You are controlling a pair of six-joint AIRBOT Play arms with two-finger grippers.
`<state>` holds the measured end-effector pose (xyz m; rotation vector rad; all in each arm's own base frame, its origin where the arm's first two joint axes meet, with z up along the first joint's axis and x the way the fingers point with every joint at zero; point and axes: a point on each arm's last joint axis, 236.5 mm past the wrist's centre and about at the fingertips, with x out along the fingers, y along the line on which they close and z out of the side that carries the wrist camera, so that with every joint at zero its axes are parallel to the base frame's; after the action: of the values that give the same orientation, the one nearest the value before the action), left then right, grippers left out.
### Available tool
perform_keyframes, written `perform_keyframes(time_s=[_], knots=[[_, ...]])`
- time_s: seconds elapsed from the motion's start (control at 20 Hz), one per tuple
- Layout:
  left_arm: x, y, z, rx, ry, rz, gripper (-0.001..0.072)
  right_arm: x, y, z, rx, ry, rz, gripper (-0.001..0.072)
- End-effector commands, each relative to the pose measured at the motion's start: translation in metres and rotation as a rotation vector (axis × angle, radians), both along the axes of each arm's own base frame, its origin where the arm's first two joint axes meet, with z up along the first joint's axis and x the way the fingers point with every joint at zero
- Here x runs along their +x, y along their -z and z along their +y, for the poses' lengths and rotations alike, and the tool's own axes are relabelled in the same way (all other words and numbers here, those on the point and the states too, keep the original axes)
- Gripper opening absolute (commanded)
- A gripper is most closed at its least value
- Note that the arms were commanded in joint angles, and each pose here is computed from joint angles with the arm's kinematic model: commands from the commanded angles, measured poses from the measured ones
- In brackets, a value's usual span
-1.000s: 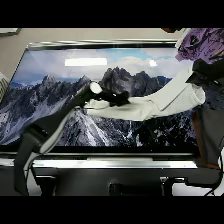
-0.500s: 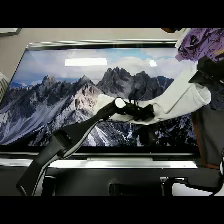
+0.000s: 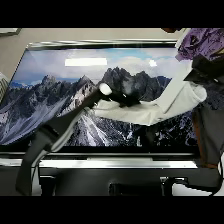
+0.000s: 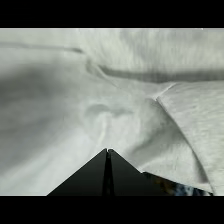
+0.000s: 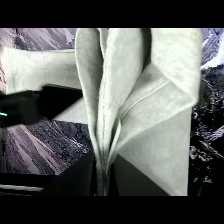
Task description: Fold the clothes and pants, and hang the long-sleeved shirts on hangers.
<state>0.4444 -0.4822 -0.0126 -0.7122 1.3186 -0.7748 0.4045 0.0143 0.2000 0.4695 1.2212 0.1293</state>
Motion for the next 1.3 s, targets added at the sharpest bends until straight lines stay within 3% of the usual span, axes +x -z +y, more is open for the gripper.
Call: perform_keyframes(time_s=[0.0,0.3,0.5,0.85,1.25], knots=[[0.051,-0.027,0.128,0.282,-0.08,-0.114,0.0017,0.014,0.011,0.031,-0.013,0.022,0.017,0.0041],[0.081,-0.135,0.336,0.461,-0.336,-0.205,0.0019,0.045,0.029,0.141,0.048,0.06,-0.01,0.0041],[0.073,-0.17,0.414,0.483,-0.465,-0.2,0.002,0.051,0.069,0.215,0.058,0.034,0.033,0.0041],[0.061,-0.171,0.467,0.519,-0.513,-0.159,0.002,0.05,0.138,0.311,0.109,-0.005,0.097,0.0041],[0.062,-0.169,0.469,0.521,-0.516,-0.156,0.0021,0.053,0.183,0.353,0.166,0.004,0.141,0.0042]])
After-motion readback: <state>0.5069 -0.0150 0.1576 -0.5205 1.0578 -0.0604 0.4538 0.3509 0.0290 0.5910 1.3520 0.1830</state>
